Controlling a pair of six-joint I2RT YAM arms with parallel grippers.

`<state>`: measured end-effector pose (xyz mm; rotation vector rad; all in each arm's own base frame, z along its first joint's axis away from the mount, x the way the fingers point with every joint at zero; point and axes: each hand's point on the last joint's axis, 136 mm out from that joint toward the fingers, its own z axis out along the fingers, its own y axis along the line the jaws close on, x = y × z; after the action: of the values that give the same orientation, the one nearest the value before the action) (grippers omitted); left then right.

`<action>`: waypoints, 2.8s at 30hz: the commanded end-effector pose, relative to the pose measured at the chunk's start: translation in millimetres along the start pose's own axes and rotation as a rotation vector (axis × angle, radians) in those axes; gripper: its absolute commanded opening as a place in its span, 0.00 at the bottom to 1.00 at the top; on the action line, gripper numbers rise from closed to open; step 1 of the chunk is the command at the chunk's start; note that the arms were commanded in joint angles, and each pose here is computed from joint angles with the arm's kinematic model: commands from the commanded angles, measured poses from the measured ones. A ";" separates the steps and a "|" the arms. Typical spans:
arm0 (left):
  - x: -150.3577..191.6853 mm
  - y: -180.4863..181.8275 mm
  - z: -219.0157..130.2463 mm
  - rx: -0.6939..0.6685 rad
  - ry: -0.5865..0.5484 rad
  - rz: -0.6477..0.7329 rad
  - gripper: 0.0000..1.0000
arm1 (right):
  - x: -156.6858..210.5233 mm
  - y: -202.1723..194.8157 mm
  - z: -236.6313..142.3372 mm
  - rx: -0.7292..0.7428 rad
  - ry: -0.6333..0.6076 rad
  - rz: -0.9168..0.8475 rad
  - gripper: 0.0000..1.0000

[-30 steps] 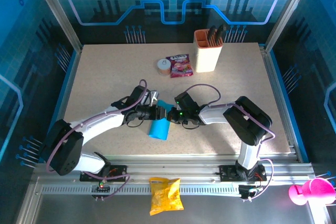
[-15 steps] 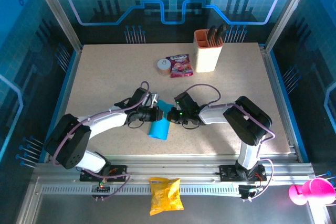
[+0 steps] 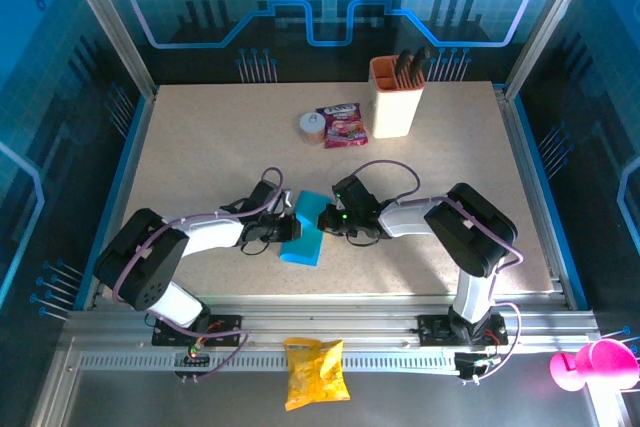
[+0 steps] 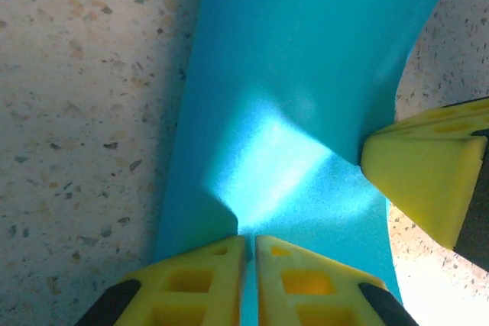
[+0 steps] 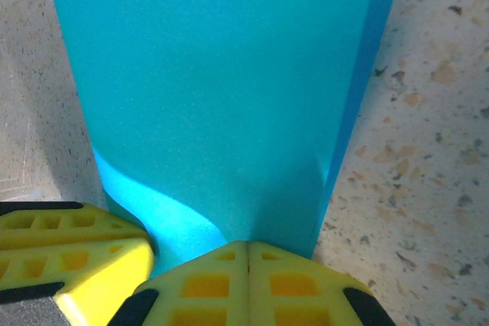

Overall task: Fold a paper plane with a square sheet of paper (pick it up from the middle)
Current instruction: First fold the square sheet of paper in half at the center of the table.

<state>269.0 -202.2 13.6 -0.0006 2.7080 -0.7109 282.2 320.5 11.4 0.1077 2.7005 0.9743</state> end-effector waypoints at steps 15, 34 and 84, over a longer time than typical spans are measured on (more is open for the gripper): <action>-58.9 -36.8 -23.7 0.096 -0.107 0.003 0.13 | 47.8 -70.3 10.5 0.240 0.140 0.018 0.00; -46.7 9.8 0.9 0.010 -0.120 -0.130 0.05 | 51.2 -70.6 12.8 0.247 0.157 -0.002 0.00; -44.4 -20.1 -52.3 0.131 -0.186 -0.158 0.10 | 55.3 -82.5 15.5 0.318 0.189 -0.038 0.00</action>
<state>326.4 -186.9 92.0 -0.2351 2.4141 -0.8532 285.6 329.3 10.0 0.0119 2.7094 0.9534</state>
